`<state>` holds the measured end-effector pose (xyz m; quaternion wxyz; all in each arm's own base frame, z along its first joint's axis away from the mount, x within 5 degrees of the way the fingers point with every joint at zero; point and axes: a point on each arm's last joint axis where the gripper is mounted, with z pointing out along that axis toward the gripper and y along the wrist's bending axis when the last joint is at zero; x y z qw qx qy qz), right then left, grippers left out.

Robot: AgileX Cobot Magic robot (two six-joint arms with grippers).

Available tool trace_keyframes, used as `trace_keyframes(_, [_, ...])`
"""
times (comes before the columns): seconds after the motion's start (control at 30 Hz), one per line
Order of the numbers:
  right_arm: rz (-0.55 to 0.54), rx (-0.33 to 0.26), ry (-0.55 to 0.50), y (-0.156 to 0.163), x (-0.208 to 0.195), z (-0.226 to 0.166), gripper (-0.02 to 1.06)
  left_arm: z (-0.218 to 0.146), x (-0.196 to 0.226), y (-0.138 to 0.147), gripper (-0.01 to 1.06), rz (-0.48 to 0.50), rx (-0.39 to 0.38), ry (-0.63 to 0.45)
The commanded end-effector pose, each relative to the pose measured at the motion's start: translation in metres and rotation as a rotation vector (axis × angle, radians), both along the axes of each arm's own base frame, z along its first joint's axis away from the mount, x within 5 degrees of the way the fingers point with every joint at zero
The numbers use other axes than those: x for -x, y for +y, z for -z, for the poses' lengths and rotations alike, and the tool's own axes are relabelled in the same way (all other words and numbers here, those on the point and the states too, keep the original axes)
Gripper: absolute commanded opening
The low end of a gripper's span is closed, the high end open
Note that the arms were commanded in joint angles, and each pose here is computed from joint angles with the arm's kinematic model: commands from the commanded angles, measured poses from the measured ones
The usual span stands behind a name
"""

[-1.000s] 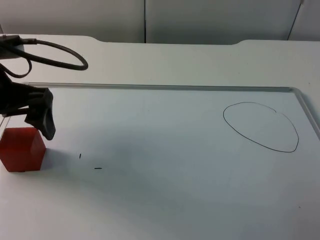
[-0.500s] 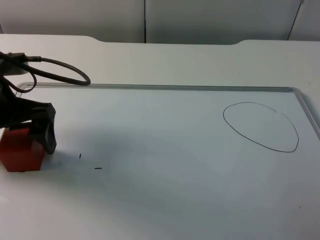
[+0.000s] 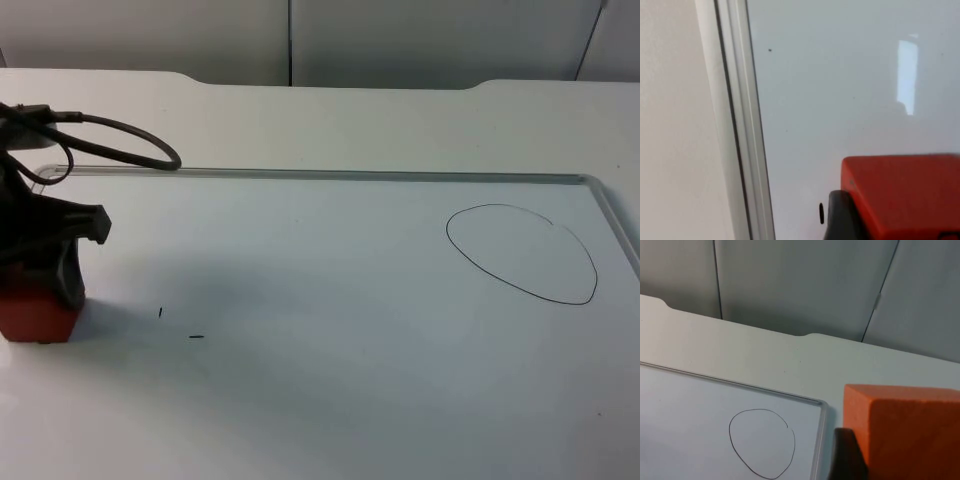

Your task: Pick up one cube with the left hand and another cube with the right hand. First place the cube in the right hand at the target position, then stack the cube in the left hand on top.

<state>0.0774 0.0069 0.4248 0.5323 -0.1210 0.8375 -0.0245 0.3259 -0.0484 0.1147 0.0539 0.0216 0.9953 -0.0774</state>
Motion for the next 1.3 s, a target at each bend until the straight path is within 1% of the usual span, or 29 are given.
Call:
trace_keyframes(0.0, [-0.003, -0.006, -0.027, 0.0, 0.001, -0.001, 0.0, -0.003, 0.001, -0.002, 0.0, -0.004, 0.007, 0.0])
trace_keyframes(0.2, [-0.003, -0.006, -0.027, 0.0, 0.001, -0.001, 0.0, -0.016, 0.004, -0.002, 0.0, 0.008, 0.012, -0.019])
trace_keyframes(0.27, [-0.003, -0.006, -0.027, 0.0, 0.001, -0.001, 0.0, -0.03, 0.006, -0.002, 0.0, 0.022, 0.017, -0.051])
trace_keyframes(0.33, [-0.003, -0.006, -0.027, 0.0, 0.001, -0.001, 0.0, -0.053, 0.008, -0.002, 0.0, 0.021, 0.026, -0.118])
trace_keyframes(0.37, [-0.003, -0.006, -0.027, 0.0, 0.001, -0.001, 0.0, -0.053, 0.008, -0.002, 0.0, 0.021, 0.026, -0.118])
trace_keyframes(0.4, [-0.003, -0.006, -0.027, 0.0, 0.001, -0.001, 0.0, -0.067, 0.01, -0.002, 0.0, 0.015, 0.038, -0.161])
trace_keyframes(0.5, [-0.003, -0.006, -0.027, 0.0, 0.001, -0.001, 0.0, -0.122, 0.024, -0.003, 0.0, 0.014, 0.08, -0.344])
trace_keyframes(0.53, [-0.003, -0.006, -0.027, 0.0, 0.001, -0.001, 0.0, -0.122, 0.024, -0.003, 0.0, 0.014, 0.08, -0.344])
trace_keyframes(0.63, [-0.008, -0.016, -0.024, 0.001, 0.001, -0.001, 0.0, -0.169, 0.046, -0.001, 0.0, 0.029, 0.107, -0.503])
trace_keyframes(0.67, [-0.009, -0.017, -0.019, 0.001, 0.001, -0.001, 0.0, -0.181, 0.053, -0.001, 0.0, 0.04, 0.112, -0.541])
trace_keyframes(0.7, [-0.009, -0.017, -0.019, 0.001, 0.001, -0.001, 0.0, -0.181, 0.053, -0.001, 0.0, 0.04, 0.112, -0.541])
trace_keyframes(0.8, [-0.007, -0.01, 0.013, 0.002, -0.004, 0.002, 0.0, -0.215, 0.083, 0.001, 0.0, 0.06, 0.127, -0.636])
trace_keyframes(0.83, [-0.007, -0.01, 0.013, 0.002, -0.004, 0.002, 0.0, -0.215, 0.083, 0.001, 0.0, 0.06, 0.127, -0.636])
trace_keyframes(0.93, [-0.008, -0.004, 0.048, 0.005, -0.013, 0.005, 0.0, -0.236, 0.108, 0.003, 0.0, 0.081, 0.133, -0.693])
trace_keyframes(1.0, [-0.009, -0.003, 0.058, 0.006, -0.016, 0.006, 0.0, -0.239, 0.112, 0.004, 0.0, 0.083, 0.134, -0.706])
trace_keyframes(1.07, [-0.014, -0.005, 0.094, 0.009, -0.026, 0.009, 0.0, -0.244, 0.119, 0.004, 0.0, 0.086, 0.137, -0.723])
trace_keyframes(1.17, [-0.018, 0.004, 0.163, 0.015, -0.046, 0.017, 0.0, -0.244, 0.122, 0.004, 0.0, 0.091, 0.138, -0.713])
trace_keyframes(1.2, [-0.018, 0.004, 0.163, 0.015, -0.046, 0.017, 0.0, -0.244, 0.122, 0.004, 0.0, 0.091, 0.138, -0.713])
trace_keyframes(1.27, [-0.019, 0.009, 0.219, 0.021, -0.068, 0.026, 0.0, -0.244, 0.122, 0.004, 0.0, 0.093, 0.138, -0.709])
